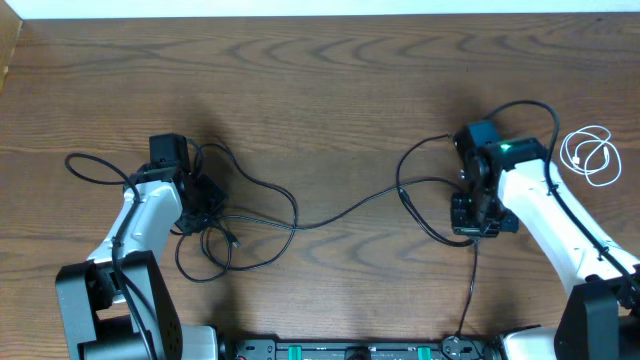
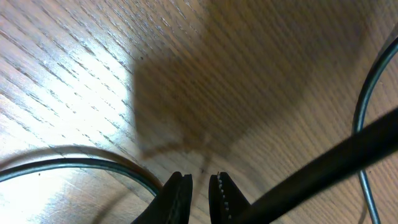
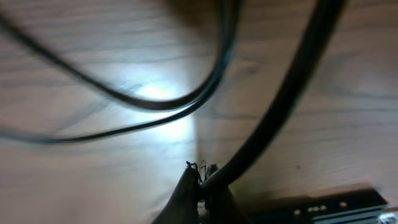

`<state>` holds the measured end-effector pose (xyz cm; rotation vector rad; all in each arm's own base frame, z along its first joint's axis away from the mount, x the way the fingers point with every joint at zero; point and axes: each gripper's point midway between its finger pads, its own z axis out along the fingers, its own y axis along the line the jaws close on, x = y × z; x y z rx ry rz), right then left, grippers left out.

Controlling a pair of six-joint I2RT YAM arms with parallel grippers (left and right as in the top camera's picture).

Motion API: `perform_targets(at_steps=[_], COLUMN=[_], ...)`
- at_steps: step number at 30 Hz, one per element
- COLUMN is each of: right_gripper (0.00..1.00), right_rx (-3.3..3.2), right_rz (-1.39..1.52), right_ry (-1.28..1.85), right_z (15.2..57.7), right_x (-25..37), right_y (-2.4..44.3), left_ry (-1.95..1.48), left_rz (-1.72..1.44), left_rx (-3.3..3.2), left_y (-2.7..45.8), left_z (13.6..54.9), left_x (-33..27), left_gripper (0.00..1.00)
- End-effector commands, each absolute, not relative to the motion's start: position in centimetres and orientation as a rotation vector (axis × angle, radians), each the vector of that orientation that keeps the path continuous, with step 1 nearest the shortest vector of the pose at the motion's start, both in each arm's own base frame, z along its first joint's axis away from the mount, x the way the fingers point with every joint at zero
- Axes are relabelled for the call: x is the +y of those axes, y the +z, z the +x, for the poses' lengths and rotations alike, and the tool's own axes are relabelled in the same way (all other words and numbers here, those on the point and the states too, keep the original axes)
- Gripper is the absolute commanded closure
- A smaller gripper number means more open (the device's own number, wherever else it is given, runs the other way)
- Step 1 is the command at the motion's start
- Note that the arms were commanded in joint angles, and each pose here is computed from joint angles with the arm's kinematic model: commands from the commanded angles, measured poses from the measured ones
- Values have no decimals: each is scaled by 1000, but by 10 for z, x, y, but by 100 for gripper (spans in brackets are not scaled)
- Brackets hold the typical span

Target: Untangle cables

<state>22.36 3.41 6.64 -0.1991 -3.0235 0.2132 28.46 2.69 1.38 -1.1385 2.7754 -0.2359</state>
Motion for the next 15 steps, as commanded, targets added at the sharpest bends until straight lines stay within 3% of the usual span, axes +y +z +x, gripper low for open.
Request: perform_targets(at_steps=[1,9,15], right_gripper=[97,76,60], right_rx=[-3045,-3104,-3108], right_rz=[-345,-374,-596], right_ry=[417,514,609], right_z=[223,228,229], right_x=[11,-3,-26], right_y=[62,35,26], left_ry=[-226,-226,-226], left_rz=[-1154,-1154,-1154], left_rx=[2776,2776,2776], left_y=[12,12,12], left_z=[280,280,281], left_x=[28,28,28], left_gripper=[84,83,83])
